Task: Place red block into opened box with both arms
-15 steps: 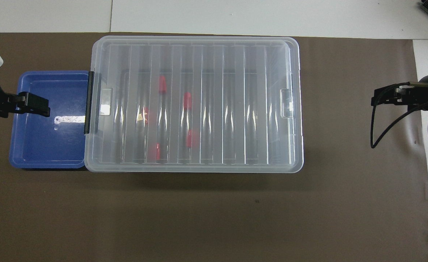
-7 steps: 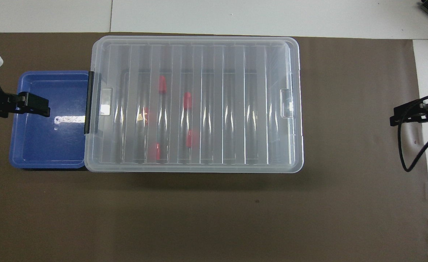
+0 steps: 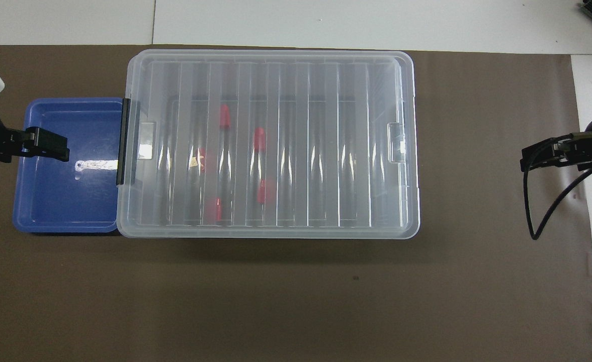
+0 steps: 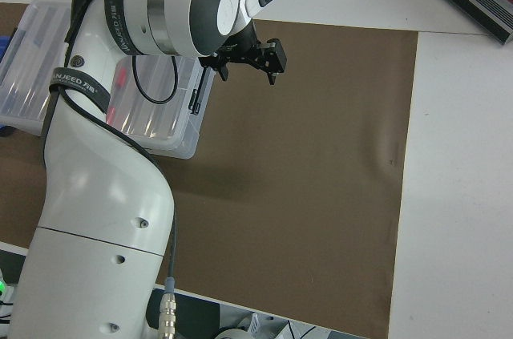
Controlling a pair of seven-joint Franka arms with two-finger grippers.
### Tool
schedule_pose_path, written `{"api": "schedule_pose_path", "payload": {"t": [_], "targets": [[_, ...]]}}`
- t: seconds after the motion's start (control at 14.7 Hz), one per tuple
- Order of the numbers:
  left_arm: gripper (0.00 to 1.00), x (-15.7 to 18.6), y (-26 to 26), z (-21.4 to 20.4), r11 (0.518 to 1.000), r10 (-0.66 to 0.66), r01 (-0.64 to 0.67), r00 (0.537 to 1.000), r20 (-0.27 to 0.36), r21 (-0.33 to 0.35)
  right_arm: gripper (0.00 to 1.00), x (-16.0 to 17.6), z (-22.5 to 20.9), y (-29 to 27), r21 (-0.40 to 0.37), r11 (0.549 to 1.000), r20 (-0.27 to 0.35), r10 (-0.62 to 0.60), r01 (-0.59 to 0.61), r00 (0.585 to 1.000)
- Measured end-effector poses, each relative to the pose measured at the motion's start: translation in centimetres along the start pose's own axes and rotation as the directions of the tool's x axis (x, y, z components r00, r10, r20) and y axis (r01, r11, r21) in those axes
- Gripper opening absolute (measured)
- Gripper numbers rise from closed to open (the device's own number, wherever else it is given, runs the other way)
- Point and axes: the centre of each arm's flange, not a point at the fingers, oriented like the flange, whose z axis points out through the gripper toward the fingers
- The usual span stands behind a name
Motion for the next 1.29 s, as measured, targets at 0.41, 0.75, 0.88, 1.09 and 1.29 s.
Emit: {"api": "schedule_pose_path", "payload": {"t": [0.41,0.75,0.88,1.09,1.29], "targets": [[1.00,0.0,0.0,0.0,1.000,0.000,0.000,1.000,0.000,0.000,1.00,-0.1,-0.3,1.6,0.001,0.999,-0.009,0.034,-0.034,0.999],[1.00,0.0,0.0,0.1,1.000,0.000,0.000,1.000,0.001,0.000,1.00,-0.4,-0.2,1.1,0.000,0.994,0.015,0.110,-0.110,0.994],[1.00,0.0,0.0,0.1,1.000,0.000,0.000,1.000,0.001,0.000,1.00,-0.4,-0.2,1.1,0.000,0.994,0.018,0.111,-0.111,0.994],[1.00,0.0,0.0,0.1,1.000,0.000,0.000,1.000,0.001,0.000,1.00,-0.4,-0.2,0.8,-0.001,0.994,0.017,0.105,-0.105,0.994],[1.00,0.0,0.0,0.1,1.000,0.000,0.000,1.000,0.001,0.000,1.00,-0.5,-0.5,0.2,0.000,0.996,0.011,0.094,-0.094,0.996]]}}
